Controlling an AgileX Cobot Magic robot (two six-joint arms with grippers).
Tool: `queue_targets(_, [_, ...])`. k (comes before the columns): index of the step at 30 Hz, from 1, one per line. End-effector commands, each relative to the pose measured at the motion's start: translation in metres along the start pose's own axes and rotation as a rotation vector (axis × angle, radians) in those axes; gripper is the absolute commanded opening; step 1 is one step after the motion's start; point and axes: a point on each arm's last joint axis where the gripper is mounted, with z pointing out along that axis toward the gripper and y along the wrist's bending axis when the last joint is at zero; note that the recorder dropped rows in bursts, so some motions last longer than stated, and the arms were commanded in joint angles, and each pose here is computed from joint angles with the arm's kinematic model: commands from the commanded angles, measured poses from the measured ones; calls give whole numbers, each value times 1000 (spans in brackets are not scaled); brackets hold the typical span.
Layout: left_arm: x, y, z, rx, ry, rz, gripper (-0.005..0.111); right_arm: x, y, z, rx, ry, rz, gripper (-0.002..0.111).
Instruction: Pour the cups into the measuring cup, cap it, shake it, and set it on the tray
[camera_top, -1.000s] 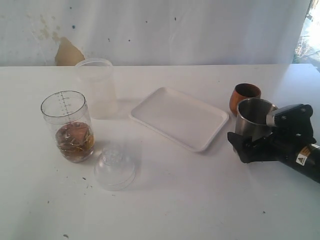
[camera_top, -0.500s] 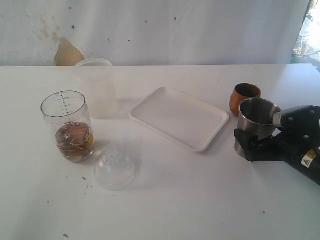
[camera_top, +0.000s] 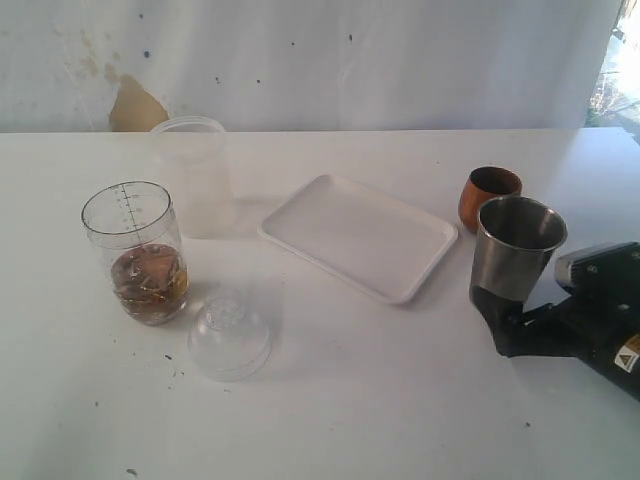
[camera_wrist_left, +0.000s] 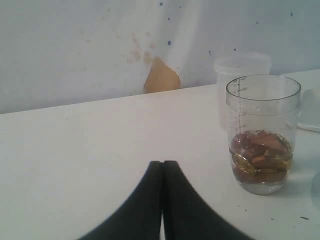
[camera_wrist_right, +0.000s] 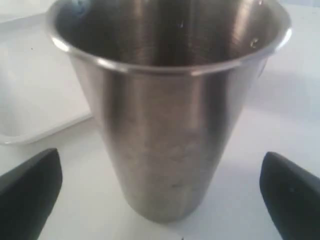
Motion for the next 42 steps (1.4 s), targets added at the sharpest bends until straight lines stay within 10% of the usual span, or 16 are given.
queue_targets(1, [0, 0, 0, -2, -13, -2, 0, -6, 3, -11, 9, -29, -14, 105])
queue_targets(29, [0, 0, 0, -2, -13, -2, 0, -120, 44, -133, -42, -574, 64, 103])
queue_targets(33, [0, 0, 0, -2, -13, -2, 0, -124, 48, -152, -2, -578, 92, 78])
queue_targets(39, [0, 0, 0, -2, -13, -2, 0, -121, 48, -169, 101, -520, 108, 2])
queue_targets(42, [0, 0, 0, -2, -13, -2, 0, -121, 49, -175, 107, -531, 124, 1])
